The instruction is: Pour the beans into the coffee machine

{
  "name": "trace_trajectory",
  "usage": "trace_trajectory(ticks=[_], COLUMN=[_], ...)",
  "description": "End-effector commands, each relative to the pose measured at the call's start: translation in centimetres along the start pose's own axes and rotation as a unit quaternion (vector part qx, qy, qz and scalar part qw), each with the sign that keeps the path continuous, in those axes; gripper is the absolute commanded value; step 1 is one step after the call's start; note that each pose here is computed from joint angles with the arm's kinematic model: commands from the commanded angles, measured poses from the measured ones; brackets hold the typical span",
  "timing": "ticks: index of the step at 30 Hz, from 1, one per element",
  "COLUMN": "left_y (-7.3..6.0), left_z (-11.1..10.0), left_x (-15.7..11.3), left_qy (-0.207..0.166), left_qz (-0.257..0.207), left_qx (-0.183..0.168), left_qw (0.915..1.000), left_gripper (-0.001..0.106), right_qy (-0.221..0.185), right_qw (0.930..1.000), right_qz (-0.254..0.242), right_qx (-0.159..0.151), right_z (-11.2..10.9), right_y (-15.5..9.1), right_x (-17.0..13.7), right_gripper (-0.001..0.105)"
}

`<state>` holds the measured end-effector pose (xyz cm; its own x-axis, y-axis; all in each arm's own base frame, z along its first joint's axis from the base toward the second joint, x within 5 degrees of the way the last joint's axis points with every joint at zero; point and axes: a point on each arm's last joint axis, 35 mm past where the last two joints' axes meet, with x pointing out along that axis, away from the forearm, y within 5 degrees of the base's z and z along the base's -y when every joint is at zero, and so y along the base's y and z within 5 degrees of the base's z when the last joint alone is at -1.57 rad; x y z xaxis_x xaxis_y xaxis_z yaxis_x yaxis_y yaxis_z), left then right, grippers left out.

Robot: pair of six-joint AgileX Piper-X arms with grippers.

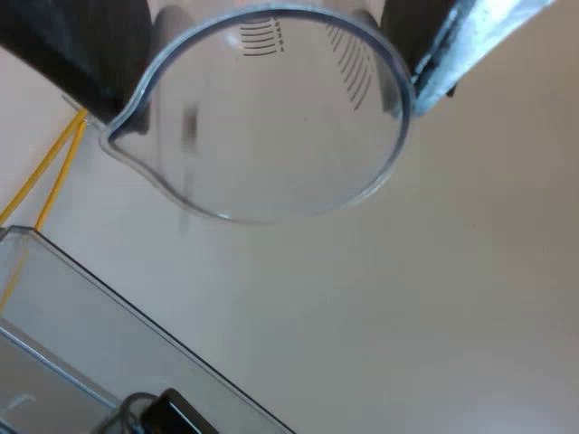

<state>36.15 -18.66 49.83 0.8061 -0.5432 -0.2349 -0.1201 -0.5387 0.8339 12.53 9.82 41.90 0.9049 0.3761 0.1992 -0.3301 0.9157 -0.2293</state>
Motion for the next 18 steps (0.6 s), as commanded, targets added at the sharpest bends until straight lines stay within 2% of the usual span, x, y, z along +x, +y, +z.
trace_trajectory(ticks=[1,10,12,18], left_y=[0.39,0.39,0.37,0.37], left_z=[0.01,0.01,0.02,0.02], left_x=[-0.04,-0.04,-0.04,-0.04], left_qy=[0.001,0.001,0.0,0.0], left_qz=[0.013,0.013,0.012,0.012], left_qx=[0.008,0.007,-0.015,-0.029], left_qw=[0.9999,0.9999,0.9998,0.9995], left_gripper=[0.021,0.021,0.021,0.021], right_qy=[-0.006,-0.006,-0.006,-0.006], right_qw=[1.0,1.0,1.0,1.0], right_qz=[-0.002,-0.002,-0.002,-0.002], right_qx=[0.001,0.001,0.001,0.001], right_z=[0.45,0.45,0.45,0.45], right_y=[-0.14,-0.14,-0.14,-0.14], right_x=[-0.03,-0.03,-0.03,-0.03], right_gripper=[0.067,0.067,0.067,0.067])
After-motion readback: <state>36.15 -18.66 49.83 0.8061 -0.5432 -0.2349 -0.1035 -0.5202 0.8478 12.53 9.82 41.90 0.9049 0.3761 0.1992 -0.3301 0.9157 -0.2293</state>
